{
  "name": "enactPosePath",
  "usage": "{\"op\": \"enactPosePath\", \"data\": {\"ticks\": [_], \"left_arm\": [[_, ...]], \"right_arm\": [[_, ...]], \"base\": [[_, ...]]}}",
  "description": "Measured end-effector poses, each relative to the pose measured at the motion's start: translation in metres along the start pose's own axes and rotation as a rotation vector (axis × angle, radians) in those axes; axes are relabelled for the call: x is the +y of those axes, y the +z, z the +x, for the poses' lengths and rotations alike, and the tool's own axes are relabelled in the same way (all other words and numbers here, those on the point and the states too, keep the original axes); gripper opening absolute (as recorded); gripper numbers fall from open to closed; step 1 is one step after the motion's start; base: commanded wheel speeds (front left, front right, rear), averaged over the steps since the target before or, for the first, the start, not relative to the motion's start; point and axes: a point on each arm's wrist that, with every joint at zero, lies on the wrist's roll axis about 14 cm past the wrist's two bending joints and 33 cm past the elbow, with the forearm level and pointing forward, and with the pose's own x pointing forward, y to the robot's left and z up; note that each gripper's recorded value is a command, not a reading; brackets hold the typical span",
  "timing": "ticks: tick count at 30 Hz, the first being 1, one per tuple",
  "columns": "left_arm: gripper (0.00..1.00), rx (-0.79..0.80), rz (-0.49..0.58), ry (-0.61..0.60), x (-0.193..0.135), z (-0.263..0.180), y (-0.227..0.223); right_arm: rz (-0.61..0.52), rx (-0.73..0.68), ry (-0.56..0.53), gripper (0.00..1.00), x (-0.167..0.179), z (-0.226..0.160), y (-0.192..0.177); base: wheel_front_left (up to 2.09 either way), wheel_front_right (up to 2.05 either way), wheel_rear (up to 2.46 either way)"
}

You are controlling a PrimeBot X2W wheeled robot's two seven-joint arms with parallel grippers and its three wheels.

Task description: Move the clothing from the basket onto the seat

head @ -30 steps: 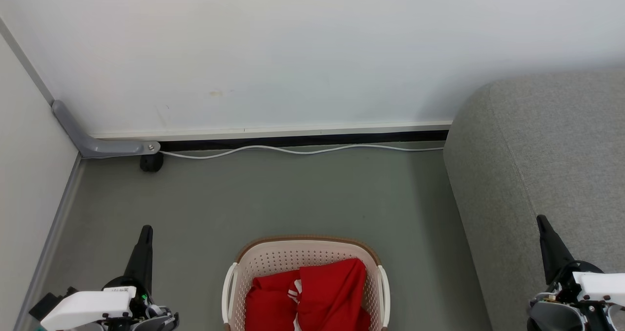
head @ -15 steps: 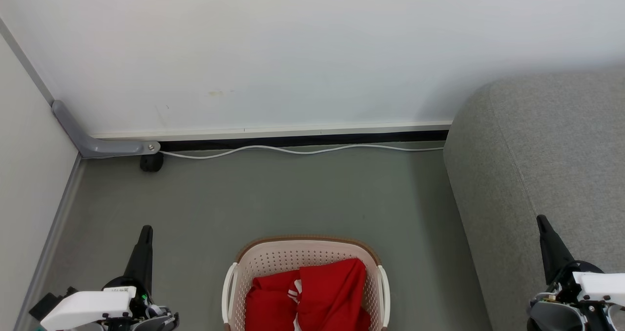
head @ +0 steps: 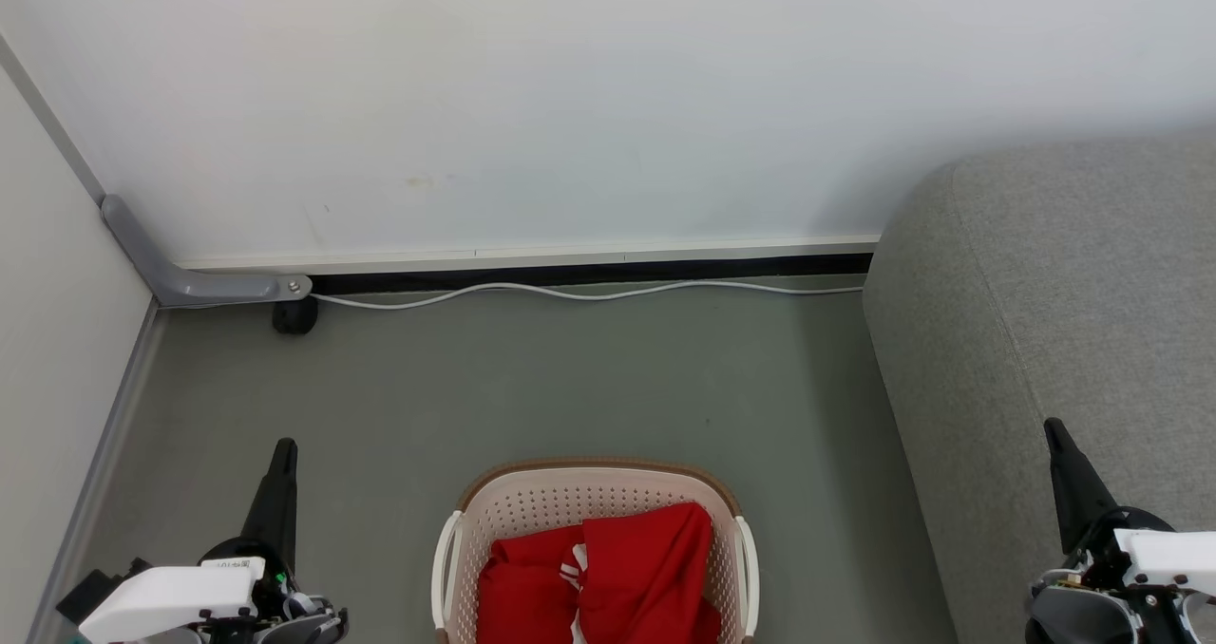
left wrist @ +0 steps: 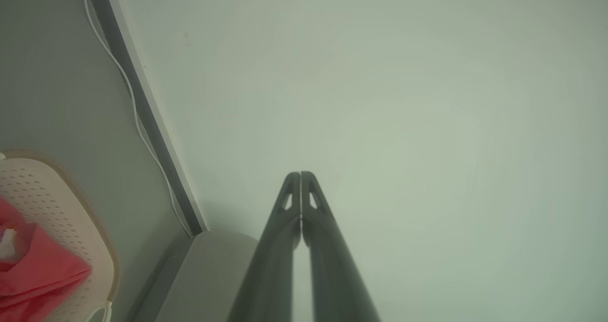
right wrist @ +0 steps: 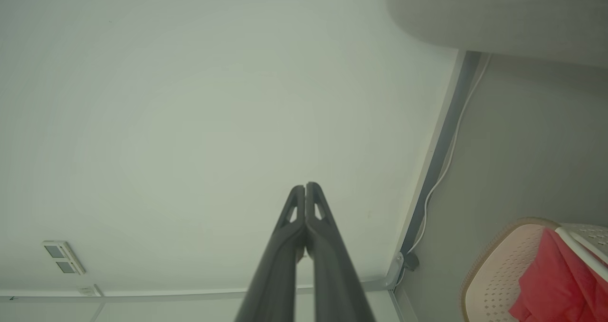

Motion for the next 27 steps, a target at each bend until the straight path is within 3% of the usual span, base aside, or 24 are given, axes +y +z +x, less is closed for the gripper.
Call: {"op": "enactPosePath", "data": {"ticks": [14, 15, 21, 27], "left_arm": [[0.0, 0.0, 0.0, 0.0, 0.0, 0.0, 0.0], [1.0, 0.0, 0.0, 0.0, 0.0, 0.0, 0.0], [1.0, -0.001, -0.03, 0.112, 0.038, -0.016, -0.007], [1.0, -0.007, -0.026, 0.109, 0.037, -0.015, -0.006]], "right_arm": [[0.0, 0.0, 0.0, 0.0, 0.0, 0.0, 0.0], [0.0, 0.0, 0.0, 1.0, 0.0, 0.0, 0.0], [0.023, 0.005, -0.102, 1.0, -0.034, -0.014, -0.007], [0.021, 0.008, -0.099, 1.0, -0.033, -0.013, -0.008]], "base": [[0.0, 0.0, 0.0], [0.0, 0.0, 0.0], [0.0, 0.0, 0.0], [0.0, 0.0, 0.0]]}}
